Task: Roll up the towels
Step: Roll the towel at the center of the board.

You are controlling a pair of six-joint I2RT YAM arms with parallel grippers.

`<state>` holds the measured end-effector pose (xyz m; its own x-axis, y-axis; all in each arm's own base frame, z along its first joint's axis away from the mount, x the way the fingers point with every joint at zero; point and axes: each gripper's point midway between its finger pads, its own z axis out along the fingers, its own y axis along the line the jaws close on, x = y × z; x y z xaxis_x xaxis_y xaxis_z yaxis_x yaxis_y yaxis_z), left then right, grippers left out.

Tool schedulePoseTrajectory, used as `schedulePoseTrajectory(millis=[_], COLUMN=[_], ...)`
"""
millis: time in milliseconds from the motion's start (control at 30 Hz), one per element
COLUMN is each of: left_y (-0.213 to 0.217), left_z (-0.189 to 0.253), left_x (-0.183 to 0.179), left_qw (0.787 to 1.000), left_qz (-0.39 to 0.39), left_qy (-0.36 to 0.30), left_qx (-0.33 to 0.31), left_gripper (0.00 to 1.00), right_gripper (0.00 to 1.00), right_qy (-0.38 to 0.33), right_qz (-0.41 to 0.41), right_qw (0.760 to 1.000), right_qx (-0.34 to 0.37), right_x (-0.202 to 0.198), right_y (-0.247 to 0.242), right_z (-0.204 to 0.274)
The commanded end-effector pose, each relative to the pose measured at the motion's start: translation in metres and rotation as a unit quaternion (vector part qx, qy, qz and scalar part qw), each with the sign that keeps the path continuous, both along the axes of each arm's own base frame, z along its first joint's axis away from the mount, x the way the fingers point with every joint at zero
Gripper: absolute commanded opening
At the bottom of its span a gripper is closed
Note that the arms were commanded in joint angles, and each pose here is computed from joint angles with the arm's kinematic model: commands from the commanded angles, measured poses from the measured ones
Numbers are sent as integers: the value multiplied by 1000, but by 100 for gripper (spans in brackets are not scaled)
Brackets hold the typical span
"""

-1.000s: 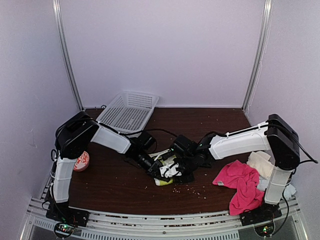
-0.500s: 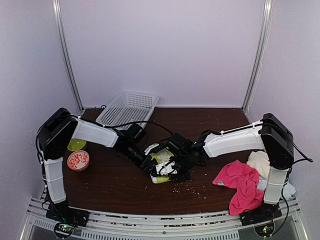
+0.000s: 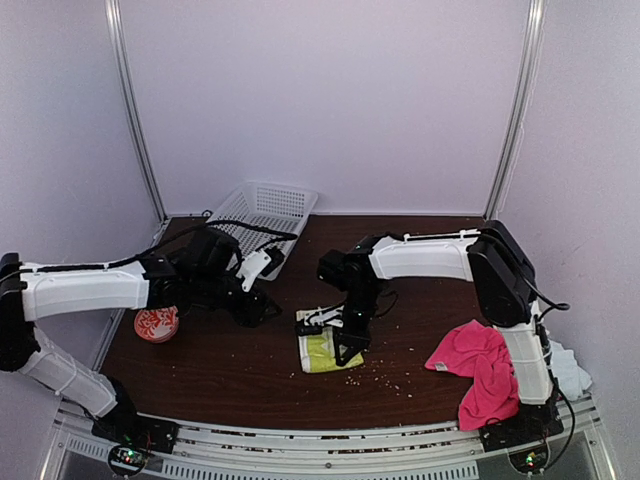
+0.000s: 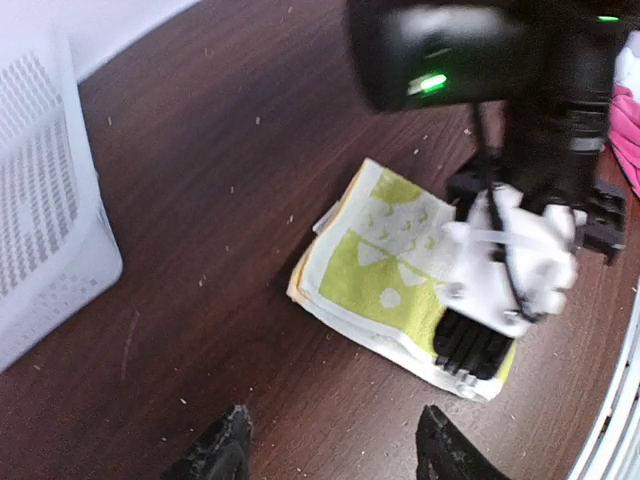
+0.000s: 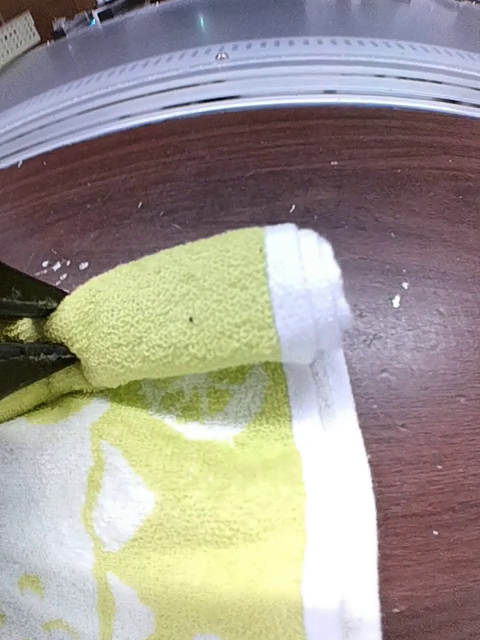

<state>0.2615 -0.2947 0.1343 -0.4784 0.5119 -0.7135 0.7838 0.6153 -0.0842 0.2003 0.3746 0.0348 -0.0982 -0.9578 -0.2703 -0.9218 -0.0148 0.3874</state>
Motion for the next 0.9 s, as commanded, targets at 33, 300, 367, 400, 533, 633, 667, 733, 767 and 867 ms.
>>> schedulePoseTrajectory(millis=[33,300,367,400,533,633,667,733,767,867], left_y=[-22,-90,-101,-104,-114,-119,-120,-119,-118,-120], left_z=[69,30,12,3,-38,-57,-62,-75,-81,-91], left_x=[-24,-74,-78,-78,-73,-72,-70,-68,-66,-66], left_qw=[978,956,953,951,947,943,942,940,939,938], left_qz=[-60,-219,-241,-248,-265,-275,-275,-275,-275,-278], left_qy=[-201,-186,-173,-167,-142,-135,-136,-135,-134,-130], left_qx=[-13,50,67,75,117,129,134,151,158,161], left_gripper=[60,57,55,55,56,53,52,50,48,41], right_gripper=[0,0,0,0,0,0,0,0,0,0], right_qy=[127,154,157,154,149,149,150,151,151,152], right_qz=[-66,-111,-116,-117,-120,-122,-122,-122,-123,-124], right_qw=[987,977,975,976,977,976,976,976,975,975], right_qx=[-79,-94,-105,-101,-97,-101,-102,-103,-102,-101], right_x=[-3,33,33,35,39,39,38,38,38,37], right_y=[-26,-19,-21,-18,-15,-17,-17,-17,-17,-16], right_z=[-18,-52,-60,-59,-57,-59,-60,-61,-61,-61])
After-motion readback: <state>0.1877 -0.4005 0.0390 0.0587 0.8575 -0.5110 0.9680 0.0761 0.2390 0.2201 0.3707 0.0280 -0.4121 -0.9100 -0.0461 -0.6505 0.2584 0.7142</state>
